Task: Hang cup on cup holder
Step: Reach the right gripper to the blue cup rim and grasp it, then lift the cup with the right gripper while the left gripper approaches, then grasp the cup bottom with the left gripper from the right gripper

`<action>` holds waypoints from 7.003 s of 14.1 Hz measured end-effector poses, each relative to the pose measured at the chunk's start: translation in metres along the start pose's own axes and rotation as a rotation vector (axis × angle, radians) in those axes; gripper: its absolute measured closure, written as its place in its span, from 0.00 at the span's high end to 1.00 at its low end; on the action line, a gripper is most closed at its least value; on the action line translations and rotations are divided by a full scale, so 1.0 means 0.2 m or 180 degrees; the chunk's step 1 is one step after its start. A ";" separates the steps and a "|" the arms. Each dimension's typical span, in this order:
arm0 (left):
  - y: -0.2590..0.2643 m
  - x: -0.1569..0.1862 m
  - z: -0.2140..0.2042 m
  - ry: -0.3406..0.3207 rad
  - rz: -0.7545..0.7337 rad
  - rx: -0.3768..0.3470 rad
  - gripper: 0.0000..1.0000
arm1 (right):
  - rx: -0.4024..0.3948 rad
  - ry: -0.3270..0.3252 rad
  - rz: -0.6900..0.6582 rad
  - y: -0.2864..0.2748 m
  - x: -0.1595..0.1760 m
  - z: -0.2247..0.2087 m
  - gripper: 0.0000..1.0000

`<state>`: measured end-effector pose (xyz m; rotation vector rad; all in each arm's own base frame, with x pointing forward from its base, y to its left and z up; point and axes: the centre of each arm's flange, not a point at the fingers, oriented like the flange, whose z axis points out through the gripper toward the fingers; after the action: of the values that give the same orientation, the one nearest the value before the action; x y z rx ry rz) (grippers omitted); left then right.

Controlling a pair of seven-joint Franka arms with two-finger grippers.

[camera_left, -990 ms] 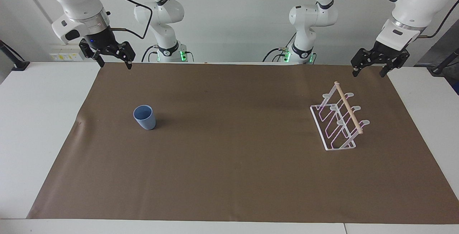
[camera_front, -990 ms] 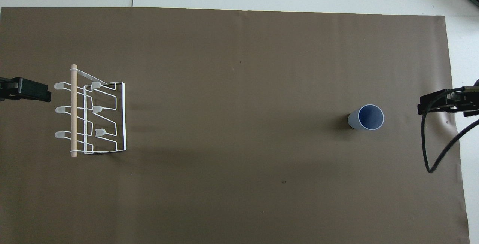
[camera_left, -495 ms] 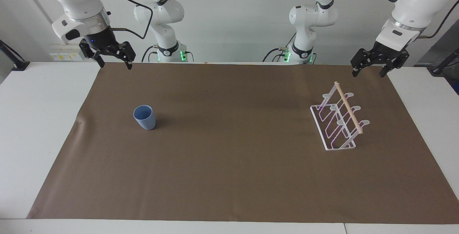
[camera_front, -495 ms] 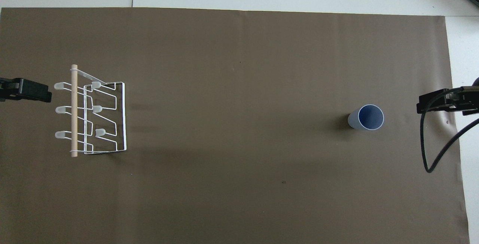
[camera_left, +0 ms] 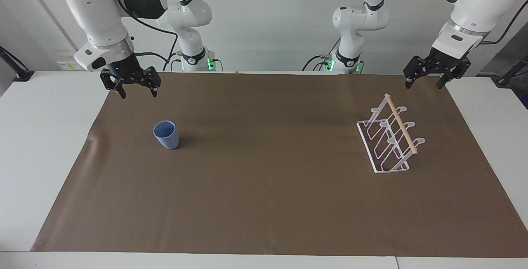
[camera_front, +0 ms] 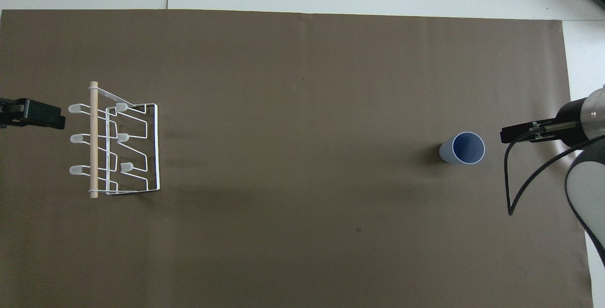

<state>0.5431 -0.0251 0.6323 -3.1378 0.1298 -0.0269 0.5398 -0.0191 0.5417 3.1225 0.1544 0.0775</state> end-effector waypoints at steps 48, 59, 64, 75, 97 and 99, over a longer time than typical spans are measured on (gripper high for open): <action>0.34 0.01 0.00 0.0118 0.0952 -0.0197 1.00 | 0.2214 0.0038 -0.0203 -0.18 0.13 0.36 0.04; 0.92 -0.10 0.20 0.0623 0.3675 -0.0472 1.00 | 0.3881 -0.0383 0.0163 -0.63 -0.06 0.50 0.04; 1.40 -0.27 0.19 0.0800 0.4307 -0.0486 1.00 | 0.4250 -0.0490 0.0379 -0.81 -0.12 0.49 0.04; 1.62 -0.39 0.18 0.0836 0.4507 -0.0528 1.00 | 0.4393 -0.0621 0.0457 -0.92 -0.18 0.48 0.04; 1.92 -0.57 0.16 0.1001 0.3926 -0.0601 1.00 | 0.4521 -0.0609 0.0514 -0.98 -0.19 0.47 0.04; 1.92 -0.57 0.15 0.1029 0.3909 -0.0599 0.95 | 0.4521 -0.0611 0.0516 -0.98 -0.20 0.47 0.04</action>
<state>0.3989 -0.3979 0.5990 -2.5836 2.0197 -0.5118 0.4864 0.1707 0.4424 4.4929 -0.1269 -0.5954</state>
